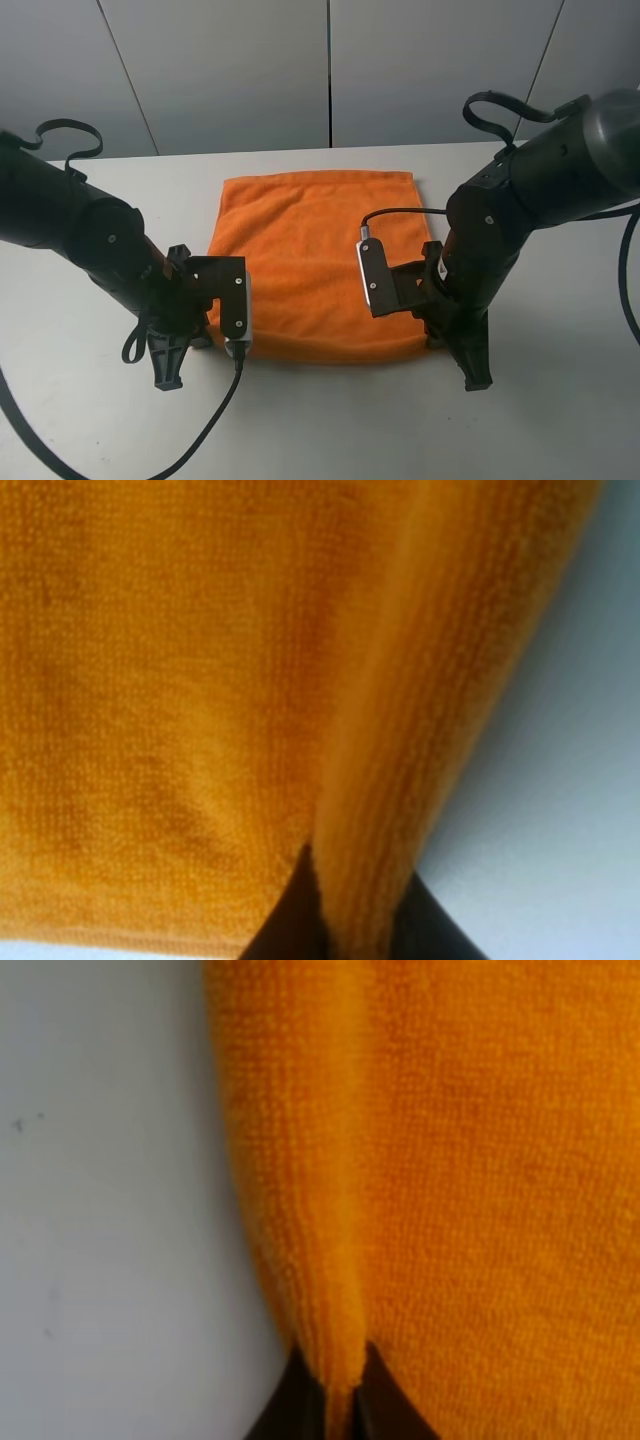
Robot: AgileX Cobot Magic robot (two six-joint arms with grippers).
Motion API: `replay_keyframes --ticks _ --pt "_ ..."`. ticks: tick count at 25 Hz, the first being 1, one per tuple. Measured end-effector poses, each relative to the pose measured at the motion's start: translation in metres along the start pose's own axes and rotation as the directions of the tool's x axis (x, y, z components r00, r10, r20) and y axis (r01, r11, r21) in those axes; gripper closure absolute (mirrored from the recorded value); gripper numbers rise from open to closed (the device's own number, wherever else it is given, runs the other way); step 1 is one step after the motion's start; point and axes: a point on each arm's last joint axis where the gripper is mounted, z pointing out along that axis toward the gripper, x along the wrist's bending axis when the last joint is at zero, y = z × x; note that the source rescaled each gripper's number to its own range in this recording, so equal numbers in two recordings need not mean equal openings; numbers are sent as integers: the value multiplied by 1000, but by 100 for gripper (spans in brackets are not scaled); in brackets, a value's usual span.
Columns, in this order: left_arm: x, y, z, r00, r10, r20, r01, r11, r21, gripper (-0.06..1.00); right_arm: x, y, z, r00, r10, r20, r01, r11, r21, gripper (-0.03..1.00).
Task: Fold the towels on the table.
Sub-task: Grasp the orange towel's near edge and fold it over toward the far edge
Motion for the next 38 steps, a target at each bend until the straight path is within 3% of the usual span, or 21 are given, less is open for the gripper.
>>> replay_keyframes --ticks 5,13,17,22,27,33,38 --pt "0 1 -15 999 -37 -9 37 999 -12 94 -2 0 -21 997 33 63 -31 999 -45 97" --pt "-1 -2 -57 999 -1 -48 0 1000 -24 94 0 -4 -58 982 137 130 -123 987 -107 97" --pt "-3 -4 -78 996 -48 -75 45 998 -42 94 4 -8 -78 972 173 159 -152 979 -138 97" --pt "0 -9 -106 981 -48 -188 38 998 -56 94 -4 -4 -101 965 190 179 -163 974 -157 97" --pt "8 -16 -116 952 -47 -304 47 999 -7 94 -26 6 -126 947 169 274 -117 973 -197 97" --pt "18 -17 -121 911 -40 -411 40 999 -7 94 -54 18 -123 938 99 331 -59 990 -130 97" --pt "37 -28 -125 876 -124 -467 95 992 -85 94 -75 27 -114 928 59 367 -32 997 -77 97"
